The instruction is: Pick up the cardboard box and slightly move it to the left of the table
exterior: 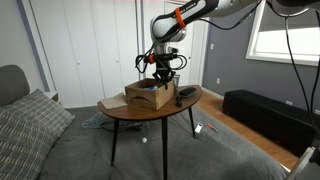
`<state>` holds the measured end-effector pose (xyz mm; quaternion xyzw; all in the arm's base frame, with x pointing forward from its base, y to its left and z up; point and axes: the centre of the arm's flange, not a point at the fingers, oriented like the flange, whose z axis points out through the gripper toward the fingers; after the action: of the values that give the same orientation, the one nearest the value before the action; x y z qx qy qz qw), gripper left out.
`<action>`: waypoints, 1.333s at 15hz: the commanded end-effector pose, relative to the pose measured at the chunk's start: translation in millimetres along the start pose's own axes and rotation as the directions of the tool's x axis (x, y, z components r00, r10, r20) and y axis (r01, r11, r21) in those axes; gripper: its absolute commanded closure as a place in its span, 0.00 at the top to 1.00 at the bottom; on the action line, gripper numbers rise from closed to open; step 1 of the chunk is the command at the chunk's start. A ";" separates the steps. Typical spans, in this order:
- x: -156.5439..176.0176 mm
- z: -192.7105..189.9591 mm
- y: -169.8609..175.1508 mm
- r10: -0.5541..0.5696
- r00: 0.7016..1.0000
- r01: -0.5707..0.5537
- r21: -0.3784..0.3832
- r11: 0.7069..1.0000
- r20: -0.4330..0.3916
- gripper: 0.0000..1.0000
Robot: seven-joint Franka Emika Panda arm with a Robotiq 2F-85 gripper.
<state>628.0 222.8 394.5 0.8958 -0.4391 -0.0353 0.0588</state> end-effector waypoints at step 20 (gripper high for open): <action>0.9 -71.6 18.0 -0.293 0.950 0.308 0.164 0.937 -0.110 0.02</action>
<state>630.7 221.3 440.1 0.9536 -0.2996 0.0099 0.0275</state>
